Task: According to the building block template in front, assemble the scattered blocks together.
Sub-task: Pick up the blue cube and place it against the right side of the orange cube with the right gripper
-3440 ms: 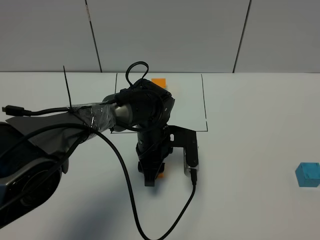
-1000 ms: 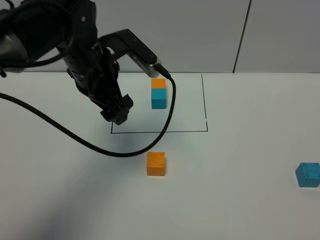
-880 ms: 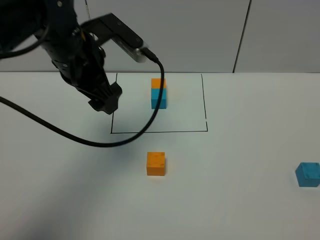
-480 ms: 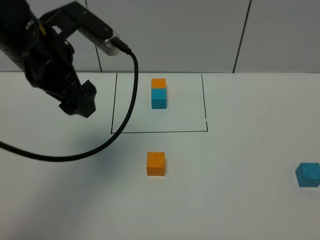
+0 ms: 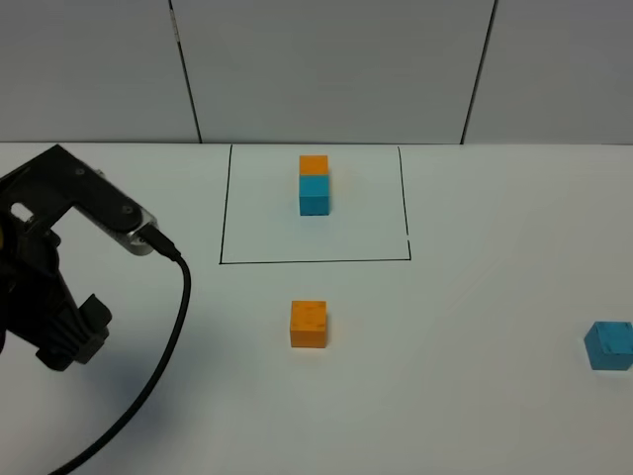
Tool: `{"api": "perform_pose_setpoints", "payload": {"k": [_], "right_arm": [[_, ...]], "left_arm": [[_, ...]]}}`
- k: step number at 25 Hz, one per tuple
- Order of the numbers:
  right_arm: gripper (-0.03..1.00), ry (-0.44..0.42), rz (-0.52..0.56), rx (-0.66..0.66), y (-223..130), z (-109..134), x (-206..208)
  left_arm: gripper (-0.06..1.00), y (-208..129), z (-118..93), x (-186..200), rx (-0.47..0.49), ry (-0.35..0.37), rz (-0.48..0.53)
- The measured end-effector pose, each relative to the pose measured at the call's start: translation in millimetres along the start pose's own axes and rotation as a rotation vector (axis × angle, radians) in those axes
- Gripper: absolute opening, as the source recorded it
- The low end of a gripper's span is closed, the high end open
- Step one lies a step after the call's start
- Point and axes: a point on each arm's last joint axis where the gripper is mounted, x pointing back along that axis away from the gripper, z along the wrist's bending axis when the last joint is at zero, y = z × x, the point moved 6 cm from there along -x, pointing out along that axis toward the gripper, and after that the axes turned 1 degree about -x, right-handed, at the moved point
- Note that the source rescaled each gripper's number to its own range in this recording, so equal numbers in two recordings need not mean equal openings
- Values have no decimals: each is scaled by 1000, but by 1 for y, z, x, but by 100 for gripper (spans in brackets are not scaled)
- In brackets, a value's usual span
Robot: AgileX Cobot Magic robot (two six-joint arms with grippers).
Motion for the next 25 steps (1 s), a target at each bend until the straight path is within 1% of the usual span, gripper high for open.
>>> {"api": "perform_pose_setpoints", "payload": {"k": [3,6,10,12,15,21,25], "right_arm": [[58,0,0,0,0,0,0],[58,0,0,0,0,0,0],[58,0,0,0,0,0,0],[58,0,0,0,0,0,0],[58,0,0,0,0,0,0],[58,0,0,0,0,0,0],[58,0,0,0,0,0,0]], "left_arm": [[98,-7,-2,6,6,20,-67],[97,-7,-1,17,37,39,-124],[97,-17,-2,25,52,56,-160],[97,-25,-5,24,51,61,-175],[97,-35,-8,26,55,84,-223],[97,-64,-15,41,96,110,-301],[96,-85,-13,58,163,142,-335]]}}
